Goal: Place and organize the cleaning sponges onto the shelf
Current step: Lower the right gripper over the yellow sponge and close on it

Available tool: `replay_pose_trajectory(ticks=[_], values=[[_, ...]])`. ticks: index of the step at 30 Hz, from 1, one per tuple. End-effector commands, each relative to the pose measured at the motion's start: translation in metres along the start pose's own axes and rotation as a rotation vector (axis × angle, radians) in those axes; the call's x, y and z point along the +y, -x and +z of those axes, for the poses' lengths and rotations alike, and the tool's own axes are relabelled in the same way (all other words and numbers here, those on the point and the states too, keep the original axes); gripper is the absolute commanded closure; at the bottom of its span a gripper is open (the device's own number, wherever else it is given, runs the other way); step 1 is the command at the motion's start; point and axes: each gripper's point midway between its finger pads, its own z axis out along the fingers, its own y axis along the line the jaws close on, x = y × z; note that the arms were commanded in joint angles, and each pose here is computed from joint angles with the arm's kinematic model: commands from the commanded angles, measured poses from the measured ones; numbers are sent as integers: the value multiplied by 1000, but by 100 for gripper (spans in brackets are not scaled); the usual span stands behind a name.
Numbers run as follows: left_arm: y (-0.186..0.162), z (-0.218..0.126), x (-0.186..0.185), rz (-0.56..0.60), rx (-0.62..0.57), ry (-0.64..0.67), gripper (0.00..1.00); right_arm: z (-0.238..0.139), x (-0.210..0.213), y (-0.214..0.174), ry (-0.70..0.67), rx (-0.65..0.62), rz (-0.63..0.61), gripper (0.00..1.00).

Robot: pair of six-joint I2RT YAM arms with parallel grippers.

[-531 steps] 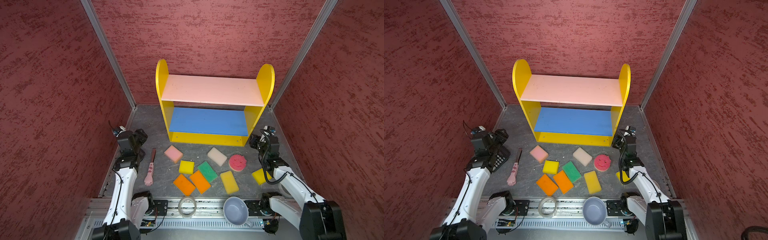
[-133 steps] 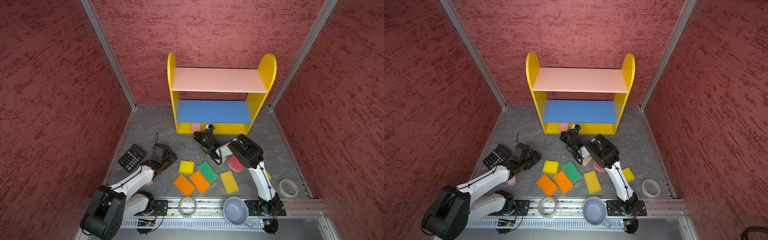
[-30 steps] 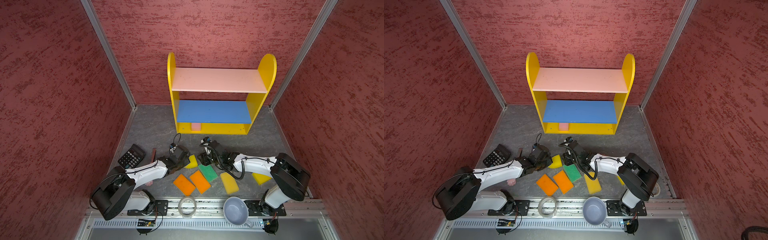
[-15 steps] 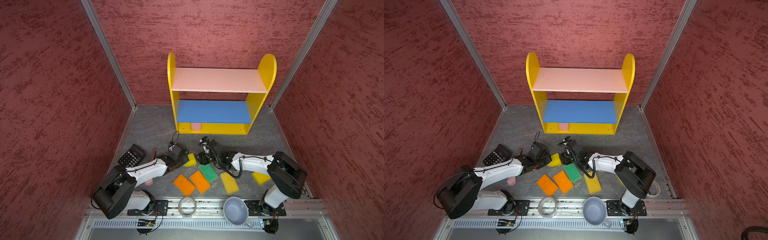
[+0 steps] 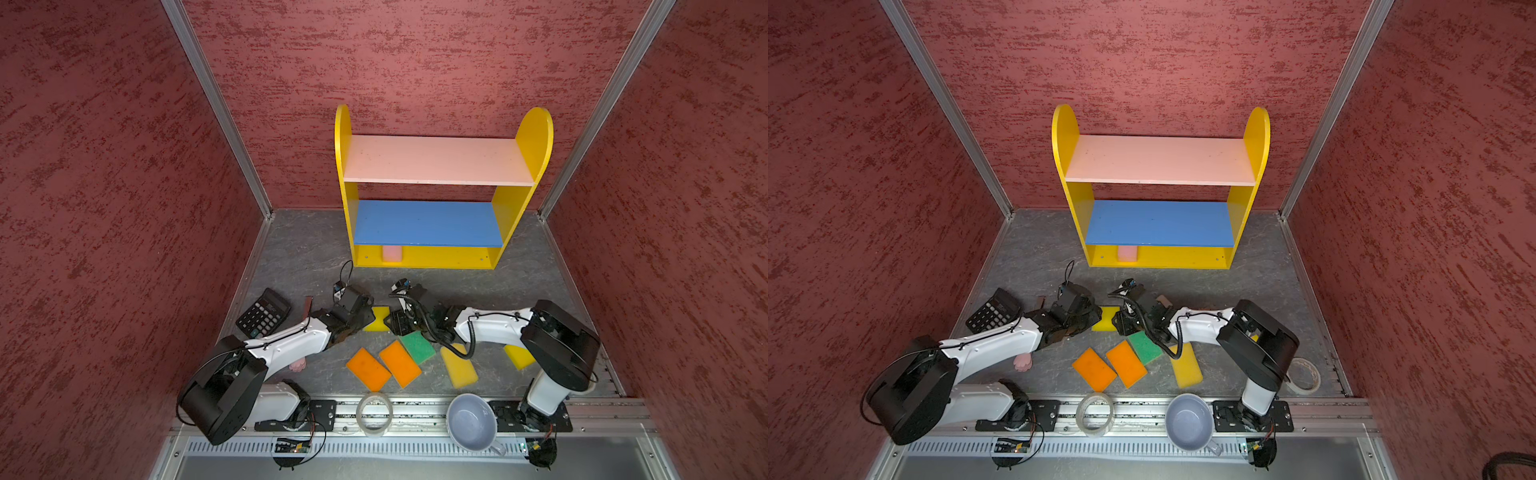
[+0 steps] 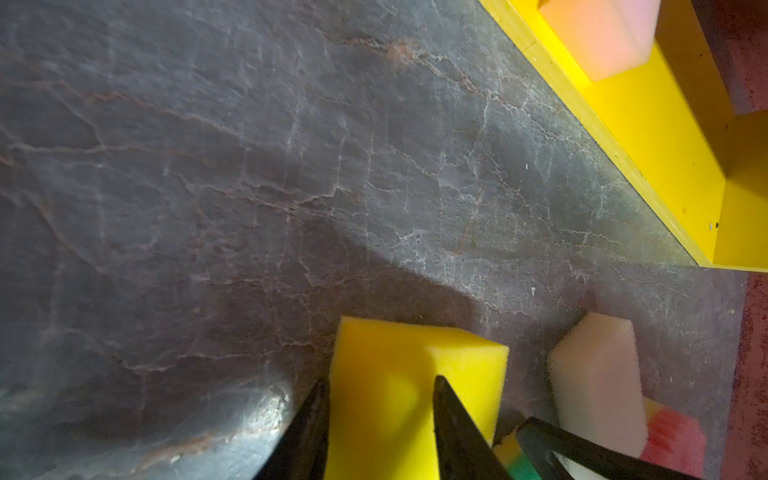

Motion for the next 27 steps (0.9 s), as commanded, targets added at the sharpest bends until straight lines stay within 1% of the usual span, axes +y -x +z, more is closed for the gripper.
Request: replay_pose_trajectory(ticks=[1, 5, 9, 11, 14, 15, 20, 27], values=[[1, -4, 7, 3, -11, 13, 51, 12, 16, 13, 60, -14, 25, 51], [5, -10, 10, 0, -31, 14, 48, 23, 19, 12, 83, -2, 43, 65], [8, -16, 15, -4, -41, 20, 47, 26, 21, 16, 86, -5, 38, 77], [9, -17, 19, -9, -48, 25, 47, 25, 21, 18, 80, -9, 30, 88], [11, -18, 22, -21, -49, 26, 46, 24, 21, 21, 61, -12, 0, 99], [12, -18, 23, -23, -49, 27, 46, 24, 19, 23, 47, -15, -10, 100], [19, -22, 21, -21, -63, 21, 43, 11, 16, 43, -5, -71, -65, 100], [24, -27, 23, -25, -73, 17, 42, -4, -7, 64, -69, -121, -59, 100]])
